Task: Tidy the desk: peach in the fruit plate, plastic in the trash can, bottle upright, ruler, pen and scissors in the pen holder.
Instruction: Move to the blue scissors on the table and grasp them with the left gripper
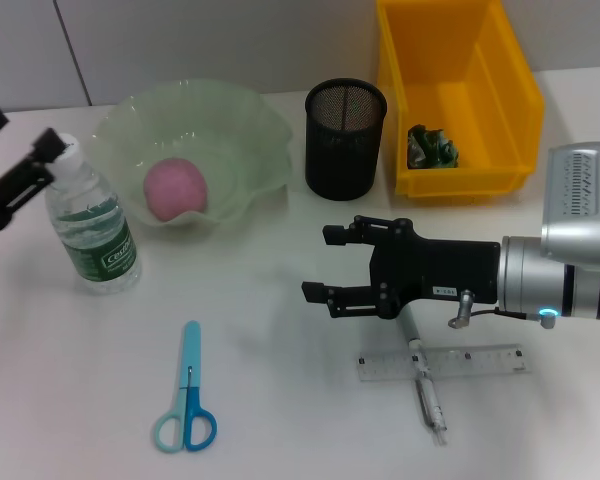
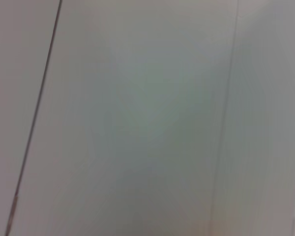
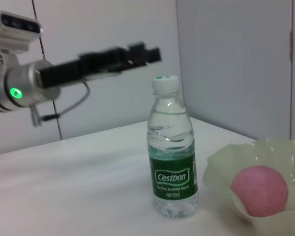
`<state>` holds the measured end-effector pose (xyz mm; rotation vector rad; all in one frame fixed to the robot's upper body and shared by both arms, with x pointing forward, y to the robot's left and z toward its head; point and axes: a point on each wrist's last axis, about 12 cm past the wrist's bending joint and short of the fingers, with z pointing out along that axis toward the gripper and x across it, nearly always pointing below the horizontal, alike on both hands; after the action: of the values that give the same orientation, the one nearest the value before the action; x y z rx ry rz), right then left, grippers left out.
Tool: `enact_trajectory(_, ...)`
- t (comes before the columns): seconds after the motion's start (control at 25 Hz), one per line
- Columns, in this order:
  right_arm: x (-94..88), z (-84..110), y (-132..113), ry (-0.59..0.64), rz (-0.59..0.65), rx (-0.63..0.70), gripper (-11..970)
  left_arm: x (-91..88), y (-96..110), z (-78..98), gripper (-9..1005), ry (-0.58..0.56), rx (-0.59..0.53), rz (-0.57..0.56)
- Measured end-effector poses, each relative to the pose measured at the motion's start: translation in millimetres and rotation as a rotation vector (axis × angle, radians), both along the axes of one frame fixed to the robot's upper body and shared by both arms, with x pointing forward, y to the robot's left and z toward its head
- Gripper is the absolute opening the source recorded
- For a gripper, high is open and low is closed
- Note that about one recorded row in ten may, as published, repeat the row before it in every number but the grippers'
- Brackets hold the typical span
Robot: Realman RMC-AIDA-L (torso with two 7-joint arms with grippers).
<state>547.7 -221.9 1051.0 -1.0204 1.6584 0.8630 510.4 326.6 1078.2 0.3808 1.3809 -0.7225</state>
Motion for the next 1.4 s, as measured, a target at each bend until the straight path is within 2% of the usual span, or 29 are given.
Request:
enact_trajectory(0.32,0.4,1.6,1,-0.001,0.003,0.010,810,-26.6,25,20.3,855,0.070,-0.072,-0.140)
enact_trajectory(0.52,0.8,4.8,0,0.020,0.011,0.023,811,-38.4,26,24.9,854,0.122,-0.043,-0.249)
enact_trajectory(0.6,-0.5,7.4,-6,0.032,0.018,0.018,811,-40.6,24,27.7,853,0.156,0.004,-0.314)
enact_trajectory(0.8,-6.0,15.7,-19,0.077,0.051,0.000,811,-37.3,19,34.9,852,0.239,0.173,-0.414)
enact_trajectory(0.88,-6.6,17.5,-21,0.091,0.058,-0.007,811,-36.2,17,36.4,852,0.245,0.200,-0.424)
enact_trajectory(0.92,-8.4,20.5,-25,0.130,0.075,-0.019,811,-31.9,15,43.2,851,0.249,0.277,-0.441)
enact_trajectory(0.96,-8.4,20.5,-25,0.130,0.075,-0.019,811,-31.9,15,43.2,851,0.249,0.277,-0.441)
enact_trajectory(1.0,-9.3,22.2,-27,0.150,0.085,-0.026,811,-27.8,13,50.1,851,0.248,0.329,-0.450)
enact_trajectory(1.4,-8.9,33.0,-40,0.221,0.091,-0.101,809,-4.7,3,66.4,849,0.330,0.521,-0.505)
